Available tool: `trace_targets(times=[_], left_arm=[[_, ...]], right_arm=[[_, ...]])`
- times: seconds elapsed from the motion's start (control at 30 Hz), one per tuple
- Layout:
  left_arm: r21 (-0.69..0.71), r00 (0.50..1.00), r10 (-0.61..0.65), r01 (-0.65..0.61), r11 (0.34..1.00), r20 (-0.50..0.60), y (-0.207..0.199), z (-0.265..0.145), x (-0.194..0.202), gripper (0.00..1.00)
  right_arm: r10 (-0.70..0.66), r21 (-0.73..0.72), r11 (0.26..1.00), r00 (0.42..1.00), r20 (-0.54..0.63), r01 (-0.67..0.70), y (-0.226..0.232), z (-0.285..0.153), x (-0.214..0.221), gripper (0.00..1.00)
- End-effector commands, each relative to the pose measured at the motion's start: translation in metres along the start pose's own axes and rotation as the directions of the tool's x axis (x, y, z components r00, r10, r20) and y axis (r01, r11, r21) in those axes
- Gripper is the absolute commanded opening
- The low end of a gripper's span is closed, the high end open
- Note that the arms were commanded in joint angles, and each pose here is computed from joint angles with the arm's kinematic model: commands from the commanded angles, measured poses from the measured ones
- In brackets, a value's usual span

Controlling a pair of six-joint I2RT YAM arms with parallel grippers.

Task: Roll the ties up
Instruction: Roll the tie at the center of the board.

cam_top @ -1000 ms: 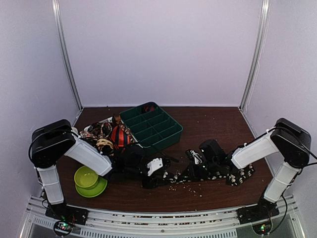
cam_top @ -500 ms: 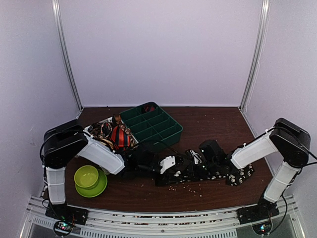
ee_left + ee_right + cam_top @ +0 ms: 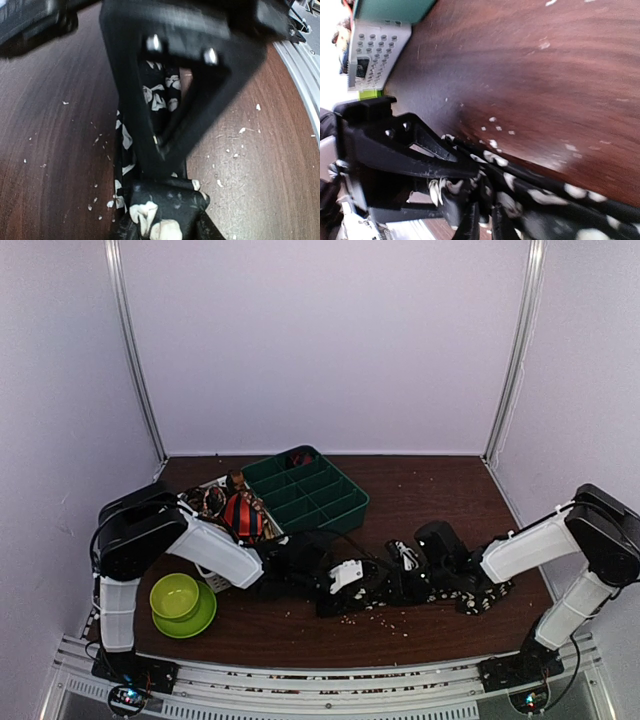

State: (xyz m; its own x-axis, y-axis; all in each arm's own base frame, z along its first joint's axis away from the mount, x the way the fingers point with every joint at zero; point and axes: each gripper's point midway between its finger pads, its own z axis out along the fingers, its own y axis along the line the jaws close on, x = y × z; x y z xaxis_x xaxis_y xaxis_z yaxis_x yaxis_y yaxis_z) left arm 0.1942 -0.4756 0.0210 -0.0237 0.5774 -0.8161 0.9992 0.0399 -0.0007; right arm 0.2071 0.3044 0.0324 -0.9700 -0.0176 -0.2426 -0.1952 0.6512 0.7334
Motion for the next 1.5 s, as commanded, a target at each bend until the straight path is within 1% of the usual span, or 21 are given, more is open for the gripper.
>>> trace_targets(times=[0.0, 0.1, 0.17, 0.27, 0.47, 0.57, 0.63, 0.7, 0.8, 0.87, 0.9, 0.97, 1.03, 1.1, 1.2, 1.27, 1.33, 1.47], left_arm=[[0.001, 0.990, -0.034, 0.035, 0.999, -0.140, -0.002, -0.002, 0.038, 0.33], [0.003, 0.990, -0.035, 0.036, 0.999, -0.139, -0.003, -0.001, 0.037, 0.33], [0.005, 0.989, -0.037, 0.038, 0.999, -0.141, -0.002, -0.001, 0.036, 0.33], [0.008, 0.989, -0.039, 0.041, 0.999, -0.143, -0.002, 0.000, 0.037, 0.34], [0.005, 0.990, -0.062, 0.064, 0.998, -0.126, 0.003, -0.002, 0.035, 0.34], [0.008, 0.992, -0.065, 0.066, 0.998, -0.111, 0.004, -0.003, 0.031, 0.34], [0.011, 0.992, -0.066, 0.067, 0.998, -0.108, 0.003, -0.003, 0.030, 0.34], [0.012, 0.992, -0.065, 0.067, 0.998, -0.104, 0.004, -0.003, 0.028, 0.35], [0.017, 0.993, -0.059, 0.061, 0.998, -0.100, 0.003, -0.005, 0.026, 0.37], [0.009, 0.994, -0.054, 0.055, 0.998, -0.093, 0.004, -0.007, 0.023, 0.41], [0.002, 0.995, -0.050, 0.051, 0.999, -0.084, 0.005, -0.009, 0.020, 0.45], [-0.032, 0.999, -0.035, 0.034, 0.999, -0.035, 0.009, -0.017, 0.008, 0.58], [-0.071, 1.000, -0.020, 0.021, 0.997, 0.011, 0.011, -0.026, 0.001, 0.66], [-0.109, 0.999, 0.000, 0.005, 0.994, 0.041, 0.016, -0.032, -0.008, 0.71], [-0.133, 0.999, 0.022, -0.016, 0.991, 0.045, 0.020, -0.031, -0.012, 0.77], [-0.122, 0.999, 0.029, -0.024, 0.992, 0.038, 0.020, -0.025, -0.012, 0.79], [-0.095, 0.999, 0.029, -0.027, 0.995, 0.019, 0.018, -0.014, -0.008, 0.80], [-0.065, 0.999, 0.034, -0.033, 0.997, 0.018, 0.014, 0.002, -0.006, 0.79]], right_arm=[[0.023, -0.033, 0.999, 0.999, 0.043, -0.021, 0.002, -0.019, -0.008, 0.18], [0.020, -0.095, 0.995, 0.998, 0.058, -0.014, 0.018, -0.022, -0.013, 0.29], [0.021, -0.116, 0.993, 0.998, 0.053, -0.015, 0.024, -0.021, -0.014, 0.34], [0.018, -0.115, 0.993, 1.000, 0.023, -0.016, 0.025, -0.014, -0.010, 0.35], [0.015, -0.098, 0.995, 1.000, -0.018, -0.017, 0.021, 0.000, -0.001, 0.35], [0.010, -0.095, 0.995, 1.000, -0.017, -0.011, 0.022, 0.004, -0.004, 0.30], [0.006, -0.097, 0.995, 1.000, -0.012, -0.007, 0.023, 0.006, -0.008, 0.22], [-0.002, -0.097, 0.995, 1.000, -0.009, 0.001, 0.026, 0.007, -0.011, 0.10], [-0.010, -0.084, 0.996, 1.000, -0.012, 0.009, 0.025, 0.006, -0.011, 0.00], [-0.014, -0.077, 0.997, 1.000, -0.015, 0.013, 0.023, 0.006, -0.009, 0.00], [-0.013, -0.073, 0.997, 1.000, -0.017, 0.012, 0.022, 0.005, -0.009, 0.00], [-0.015, -0.067, 0.998, 1.000, -0.019, 0.014, 0.020, 0.005, -0.007, 0.00], [-0.012, -0.063, 0.998, 1.000, -0.022, 0.011, 0.018, 0.006, -0.006, 0.00], [-0.015, -0.062, 0.998, 1.000, -0.023, 0.014, 0.018, 0.006, -0.006, 0.00], [-0.021, -0.063, 0.998, 1.000, -0.024, 0.019, 0.019, 0.007, -0.007, 0.00], [-0.024, -0.064, 0.998, 0.999, -0.025, 0.023, 0.020, 0.007, -0.008, 0.00], [-0.028, -0.063, 0.998, 0.999, -0.025, 0.026, 0.021, 0.006, -0.008, 0.00], [-0.029, -0.066, 0.997, 0.999, -0.029, 0.027, 0.022, 0.006, -0.008, 0.00]])
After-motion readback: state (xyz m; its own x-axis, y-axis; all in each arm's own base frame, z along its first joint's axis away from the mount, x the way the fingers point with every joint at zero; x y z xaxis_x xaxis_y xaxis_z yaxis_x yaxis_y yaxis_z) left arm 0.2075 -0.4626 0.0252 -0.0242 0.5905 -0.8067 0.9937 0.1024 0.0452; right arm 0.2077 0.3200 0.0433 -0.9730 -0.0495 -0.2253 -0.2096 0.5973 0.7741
